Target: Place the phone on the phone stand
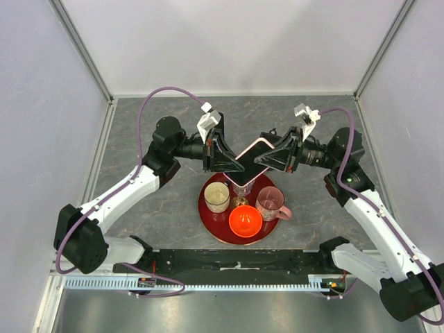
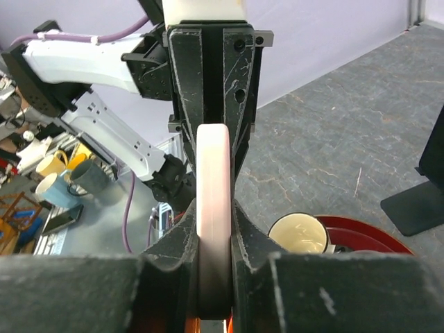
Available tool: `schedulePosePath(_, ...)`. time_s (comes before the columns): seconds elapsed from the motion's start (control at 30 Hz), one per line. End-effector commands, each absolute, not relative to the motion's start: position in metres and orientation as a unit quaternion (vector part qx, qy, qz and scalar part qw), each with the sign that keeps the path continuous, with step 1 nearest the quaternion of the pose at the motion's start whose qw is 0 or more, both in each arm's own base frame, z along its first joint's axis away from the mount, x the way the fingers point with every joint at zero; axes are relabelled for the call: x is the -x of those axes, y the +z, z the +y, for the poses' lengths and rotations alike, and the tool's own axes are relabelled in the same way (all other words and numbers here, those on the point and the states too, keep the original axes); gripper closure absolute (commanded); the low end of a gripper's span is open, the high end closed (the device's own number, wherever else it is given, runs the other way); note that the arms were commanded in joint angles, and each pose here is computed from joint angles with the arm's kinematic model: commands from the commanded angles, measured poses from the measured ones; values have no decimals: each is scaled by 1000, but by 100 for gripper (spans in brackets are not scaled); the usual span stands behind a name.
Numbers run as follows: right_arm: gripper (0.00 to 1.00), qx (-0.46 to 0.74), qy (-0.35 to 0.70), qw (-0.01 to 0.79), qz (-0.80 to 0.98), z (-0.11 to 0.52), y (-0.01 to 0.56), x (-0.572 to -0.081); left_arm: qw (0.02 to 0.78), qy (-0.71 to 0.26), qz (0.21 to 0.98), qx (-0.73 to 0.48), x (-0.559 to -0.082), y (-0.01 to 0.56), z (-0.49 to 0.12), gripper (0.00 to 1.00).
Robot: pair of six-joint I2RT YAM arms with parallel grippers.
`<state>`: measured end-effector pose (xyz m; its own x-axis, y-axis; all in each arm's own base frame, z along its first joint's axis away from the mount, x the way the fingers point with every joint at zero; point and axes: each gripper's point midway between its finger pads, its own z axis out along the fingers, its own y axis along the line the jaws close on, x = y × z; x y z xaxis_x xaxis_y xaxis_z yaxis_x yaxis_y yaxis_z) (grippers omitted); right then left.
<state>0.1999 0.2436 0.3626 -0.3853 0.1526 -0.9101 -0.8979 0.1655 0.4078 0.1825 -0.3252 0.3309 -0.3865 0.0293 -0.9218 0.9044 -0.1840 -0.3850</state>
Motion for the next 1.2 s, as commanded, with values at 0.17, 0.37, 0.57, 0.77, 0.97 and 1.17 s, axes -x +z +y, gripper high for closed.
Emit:
schedulePosePath(0.17, 100, 109, 317, 626, 704, 155, 390, -249, 530, -484, 606, -342, -249, 336, -312, 31)
schedulePosePath(0.37, 100, -32, 130, 671, 729, 63, 386, -244, 578, -414, 653, -261, -290, 324, -322, 46)
schedulePosePath(0.57, 100, -61, 108, 672, 730, 48, 382, -238, 598, -317, 690, -256, -338, 275, -362, 42)
schedulePosePath(0.77, 100, -18, 122, 668, 734, 59, 379, -233, 622, -278, 688, -251, -371, 251, -388, 43)
schedulePosePath(0.97, 100, 5, 107, 675, 730, 58, 378, -233, 634, -249, 689, -247, -394, 244, -398, 54)
schedulePosePath(1.17, 100, 44, 123, 672, 729, 72, 374, -237, 638, -245, 686, -250, -402, 234, -405, 60)
